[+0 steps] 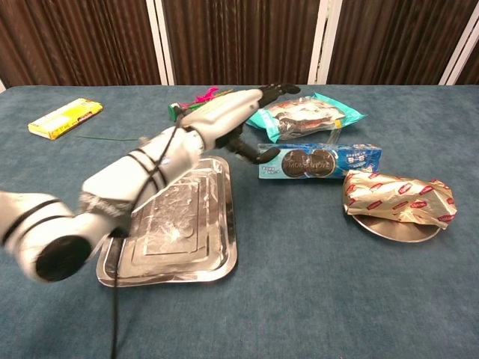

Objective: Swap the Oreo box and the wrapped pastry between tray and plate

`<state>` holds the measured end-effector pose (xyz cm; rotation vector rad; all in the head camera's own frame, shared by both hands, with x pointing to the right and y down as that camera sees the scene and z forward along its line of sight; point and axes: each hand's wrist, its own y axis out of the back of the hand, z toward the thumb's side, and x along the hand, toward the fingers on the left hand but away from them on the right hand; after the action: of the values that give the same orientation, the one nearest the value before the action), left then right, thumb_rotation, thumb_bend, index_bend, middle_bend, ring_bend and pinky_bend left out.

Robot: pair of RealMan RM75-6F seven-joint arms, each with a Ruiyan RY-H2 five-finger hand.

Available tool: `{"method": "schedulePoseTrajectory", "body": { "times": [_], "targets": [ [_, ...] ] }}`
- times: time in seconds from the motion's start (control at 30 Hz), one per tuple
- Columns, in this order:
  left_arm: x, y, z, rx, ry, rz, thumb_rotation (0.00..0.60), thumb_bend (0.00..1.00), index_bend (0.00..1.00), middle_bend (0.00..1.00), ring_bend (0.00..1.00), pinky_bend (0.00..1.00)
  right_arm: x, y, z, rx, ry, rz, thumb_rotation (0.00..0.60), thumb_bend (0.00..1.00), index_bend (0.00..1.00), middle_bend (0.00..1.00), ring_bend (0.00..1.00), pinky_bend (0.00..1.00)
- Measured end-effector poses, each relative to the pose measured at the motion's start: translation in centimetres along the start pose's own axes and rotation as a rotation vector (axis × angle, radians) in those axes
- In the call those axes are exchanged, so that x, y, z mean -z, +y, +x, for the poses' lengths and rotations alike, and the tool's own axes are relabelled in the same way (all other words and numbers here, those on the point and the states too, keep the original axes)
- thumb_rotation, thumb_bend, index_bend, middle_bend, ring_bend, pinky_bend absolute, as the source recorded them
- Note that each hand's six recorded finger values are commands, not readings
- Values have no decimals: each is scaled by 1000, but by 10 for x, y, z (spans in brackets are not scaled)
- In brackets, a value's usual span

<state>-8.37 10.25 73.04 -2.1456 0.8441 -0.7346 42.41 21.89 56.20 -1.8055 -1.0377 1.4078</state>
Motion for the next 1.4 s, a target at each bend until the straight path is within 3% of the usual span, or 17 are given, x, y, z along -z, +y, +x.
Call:
{"method": "schedulePoseTrajectory", "body": {
  "times": [0.17, 0.4, 0.5, 0.87, 1.2, 1.4],
  "targets": [
    [1, 17, -62, 9, -3, 4, 600, 377, 0, 0, 0, 34, -31, -11, -25, 10, 47, 14, 600, 250, 284, 172, 77, 321],
    [53, 77, -188, -42, 162, 135, 600, 377, 0, 0, 0, 32, -50, -33, -56, -65, 20, 62, 600, 264, 340, 217, 124, 378],
    [59, 87, -216, -53, 184, 156, 600, 377, 0, 0, 0, 31, -60, -45, -66, -91, 19, 91, 600, 267, 343, 221, 127, 384],
    [76, 105, -237, -70, 211, 138, 600, 377, 0, 0, 0, 30, -97, -90, -103, -167, 18, 146, 600, 269, 364, 231, 142, 388],
    [90, 108, -239, -68, 241, 132, 600, 377, 0, 0, 0, 27, -98, -115, -123, -209, -19, 170, 600, 280, 404, 247, 161, 406],
    [94, 109, -240, -67, 250, 128, 600, 378, 0, 0, 0, 27, -98, -122, -132, -214, -39, 187, 600, 295, 508, 323, 261, 483]
  ]
}}
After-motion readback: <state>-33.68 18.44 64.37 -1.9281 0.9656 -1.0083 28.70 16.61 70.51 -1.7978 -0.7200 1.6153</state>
